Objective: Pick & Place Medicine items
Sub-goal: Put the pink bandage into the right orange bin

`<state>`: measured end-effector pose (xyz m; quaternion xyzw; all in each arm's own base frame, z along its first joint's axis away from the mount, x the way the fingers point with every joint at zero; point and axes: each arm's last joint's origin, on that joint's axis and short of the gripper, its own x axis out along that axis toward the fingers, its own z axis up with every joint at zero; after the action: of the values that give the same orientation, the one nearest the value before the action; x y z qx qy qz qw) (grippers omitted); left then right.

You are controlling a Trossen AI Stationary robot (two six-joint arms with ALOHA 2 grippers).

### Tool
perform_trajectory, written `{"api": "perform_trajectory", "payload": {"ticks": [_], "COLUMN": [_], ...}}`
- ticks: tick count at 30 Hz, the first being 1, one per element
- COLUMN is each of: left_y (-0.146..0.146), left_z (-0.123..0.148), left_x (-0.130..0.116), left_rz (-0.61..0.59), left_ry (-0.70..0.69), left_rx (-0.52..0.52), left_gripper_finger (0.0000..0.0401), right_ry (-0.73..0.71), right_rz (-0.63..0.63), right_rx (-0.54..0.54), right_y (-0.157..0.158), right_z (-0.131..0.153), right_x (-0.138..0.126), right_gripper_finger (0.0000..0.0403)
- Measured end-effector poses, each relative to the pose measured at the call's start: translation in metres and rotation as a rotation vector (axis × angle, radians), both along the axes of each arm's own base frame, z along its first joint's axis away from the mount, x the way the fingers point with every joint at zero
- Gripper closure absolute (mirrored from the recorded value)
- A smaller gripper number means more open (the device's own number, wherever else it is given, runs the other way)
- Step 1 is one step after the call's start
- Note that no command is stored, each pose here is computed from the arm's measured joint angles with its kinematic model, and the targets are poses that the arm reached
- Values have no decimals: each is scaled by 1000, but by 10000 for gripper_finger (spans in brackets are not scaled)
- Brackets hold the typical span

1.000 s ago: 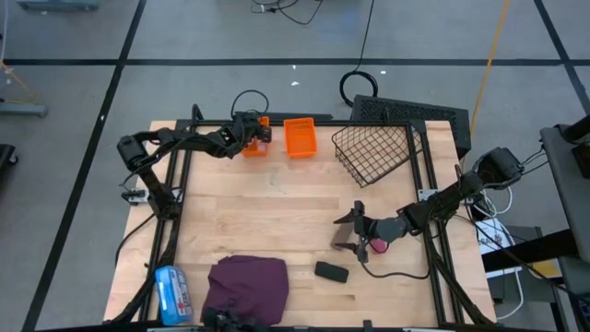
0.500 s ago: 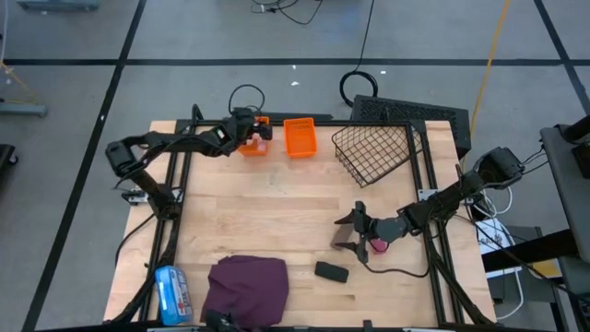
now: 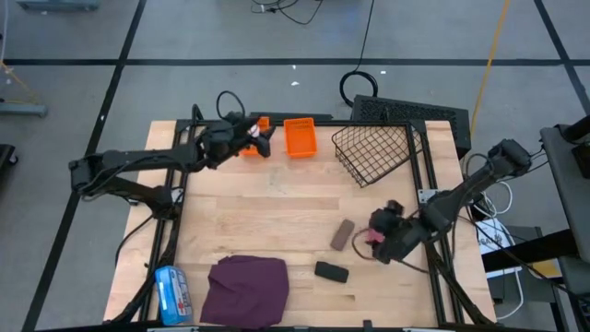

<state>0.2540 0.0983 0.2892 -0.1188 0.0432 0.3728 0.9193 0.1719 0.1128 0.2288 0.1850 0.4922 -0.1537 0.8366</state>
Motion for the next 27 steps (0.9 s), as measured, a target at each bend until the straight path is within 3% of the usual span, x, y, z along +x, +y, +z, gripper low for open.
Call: {"api": "perform_trajectory", "payload": {"ticks": [4, 8, 17, 21, 27], "left_y": [-9, -13, -19, -22, -28], "left_z": [-3, -11, -29, -34, -41], "left_x": [6, 13, 26, 30, 35], "left_rz": [-12, -32, -64, -81, -98], "left_ry": [13, 41, 101, 122, 118], "left_rx": [1, -8, -30, -36, -73], "left_gripper_finger": [82, 82, 82, 82, 82], "right_ry": [175, 283, 268, 218, 169], "right_rz": [-170, -278, -411, -393, -329], "right_rx": [103, 86, 69, 94, 131], "right_y": [5, 8, 13, 16, 18], "right_z": [-22, -49, -76, -76, -70], "right_x": [-1, 2, 11, 15, 18], "right_gripper_finger": [90, 90, 101, 149, 278]}}
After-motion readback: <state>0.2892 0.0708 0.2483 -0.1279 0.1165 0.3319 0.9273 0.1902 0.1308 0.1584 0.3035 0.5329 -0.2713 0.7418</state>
